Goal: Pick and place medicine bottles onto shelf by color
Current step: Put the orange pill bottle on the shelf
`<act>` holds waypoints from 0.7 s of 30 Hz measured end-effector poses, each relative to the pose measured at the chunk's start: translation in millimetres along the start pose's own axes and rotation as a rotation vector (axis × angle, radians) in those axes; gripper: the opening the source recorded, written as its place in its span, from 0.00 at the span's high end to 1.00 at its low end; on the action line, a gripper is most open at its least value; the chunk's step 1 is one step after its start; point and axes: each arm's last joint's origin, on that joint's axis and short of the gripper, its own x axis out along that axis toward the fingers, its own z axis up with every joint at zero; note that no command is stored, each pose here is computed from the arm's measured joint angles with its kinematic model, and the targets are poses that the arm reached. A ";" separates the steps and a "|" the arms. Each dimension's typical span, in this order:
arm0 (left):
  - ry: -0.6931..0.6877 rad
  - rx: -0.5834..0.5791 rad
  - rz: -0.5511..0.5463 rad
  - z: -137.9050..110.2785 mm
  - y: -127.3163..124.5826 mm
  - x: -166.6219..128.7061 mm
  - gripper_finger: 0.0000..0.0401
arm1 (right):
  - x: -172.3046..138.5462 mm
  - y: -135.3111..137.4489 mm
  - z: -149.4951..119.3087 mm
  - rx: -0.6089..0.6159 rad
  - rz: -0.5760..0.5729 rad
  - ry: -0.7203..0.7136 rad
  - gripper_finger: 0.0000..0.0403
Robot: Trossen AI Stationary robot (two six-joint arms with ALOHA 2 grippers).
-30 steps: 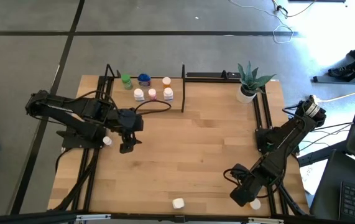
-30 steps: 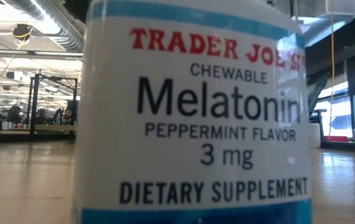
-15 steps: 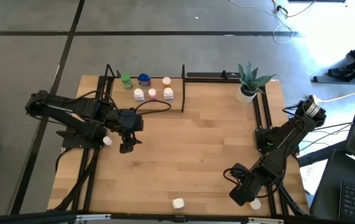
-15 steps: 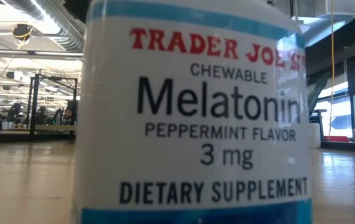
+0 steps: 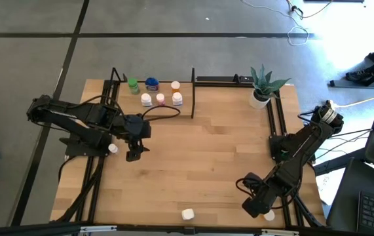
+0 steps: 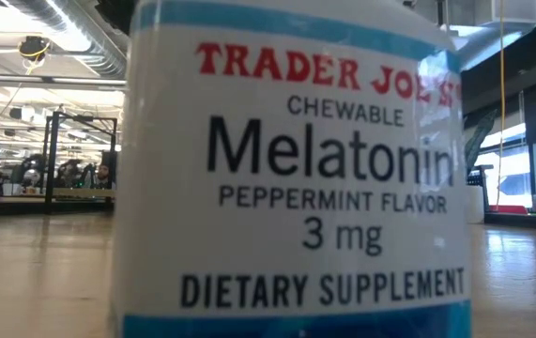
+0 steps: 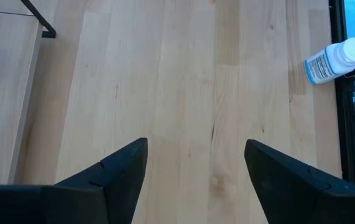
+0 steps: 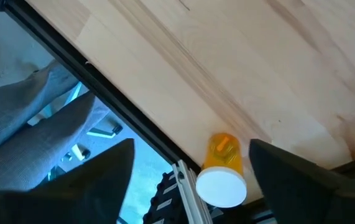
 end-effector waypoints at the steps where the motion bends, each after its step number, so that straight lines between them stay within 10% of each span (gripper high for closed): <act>1: 0.000 0.000 0.000 0.0 0.0 0.0 0.34 | 0.0 0.2 -0.1 0.000 0.002 0.004 0.19; 11: 0.000 0.000 0.000 0.0 0.0 0.0 0.34 | 1.4 11.4 -9.0 -0.020 0.117 0.028 0.13; 21: -0.001 0.000 0.000 0.2 0.0 -0.1 0.34 | 20.7 6.6 -30.8 -0.092 0.002 0.152 0.13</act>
